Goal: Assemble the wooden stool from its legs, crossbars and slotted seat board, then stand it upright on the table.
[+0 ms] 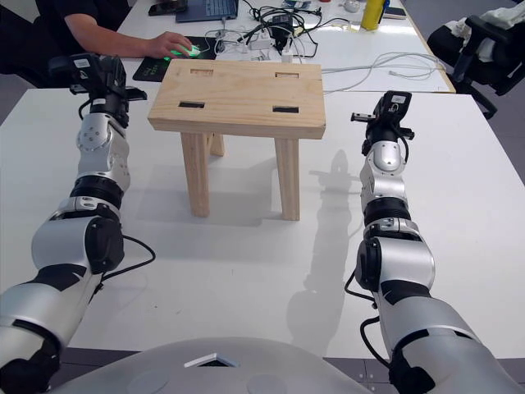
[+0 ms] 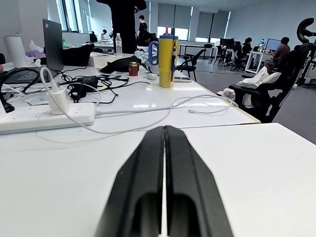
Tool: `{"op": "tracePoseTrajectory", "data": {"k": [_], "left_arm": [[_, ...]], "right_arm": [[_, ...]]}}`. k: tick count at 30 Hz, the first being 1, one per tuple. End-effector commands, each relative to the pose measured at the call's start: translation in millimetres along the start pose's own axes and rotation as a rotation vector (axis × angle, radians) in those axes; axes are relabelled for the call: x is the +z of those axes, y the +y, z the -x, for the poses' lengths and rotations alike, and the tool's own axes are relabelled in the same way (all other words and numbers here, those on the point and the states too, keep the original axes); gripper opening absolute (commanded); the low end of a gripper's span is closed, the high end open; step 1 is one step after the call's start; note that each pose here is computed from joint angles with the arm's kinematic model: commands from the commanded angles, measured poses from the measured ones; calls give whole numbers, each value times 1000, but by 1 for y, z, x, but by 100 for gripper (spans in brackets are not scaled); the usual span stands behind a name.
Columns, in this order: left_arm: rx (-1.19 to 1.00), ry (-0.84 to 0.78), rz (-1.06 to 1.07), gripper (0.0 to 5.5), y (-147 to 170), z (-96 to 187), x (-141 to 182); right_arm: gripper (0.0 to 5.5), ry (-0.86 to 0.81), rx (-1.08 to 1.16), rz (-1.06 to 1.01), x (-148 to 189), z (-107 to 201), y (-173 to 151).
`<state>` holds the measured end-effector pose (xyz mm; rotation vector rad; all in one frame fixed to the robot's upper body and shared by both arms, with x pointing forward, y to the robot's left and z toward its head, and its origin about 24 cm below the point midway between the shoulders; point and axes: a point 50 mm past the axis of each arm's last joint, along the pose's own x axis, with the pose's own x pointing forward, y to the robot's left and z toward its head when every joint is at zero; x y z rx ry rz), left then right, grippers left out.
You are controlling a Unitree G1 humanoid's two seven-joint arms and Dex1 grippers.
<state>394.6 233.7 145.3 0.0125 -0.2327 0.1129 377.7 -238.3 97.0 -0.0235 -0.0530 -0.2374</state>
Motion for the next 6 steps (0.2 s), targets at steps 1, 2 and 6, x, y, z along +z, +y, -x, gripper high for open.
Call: {"op": "tracePoseTrajectory", "data": {"k": [1, 2, 6], "left_arm": [[-12, -17, -63, 73, 6, -3, 9], [-14, -14, -74, 73, 7, -3, 9], [-24, -2, -86, 73, 4, -4, 8]], "right_arm": [[0, -12, -1, -8, -5, 6, 5], [0, -17, -3, 0, -6, 7, 5], [0, -23, -12, 22, -10, 12, 4]]}}
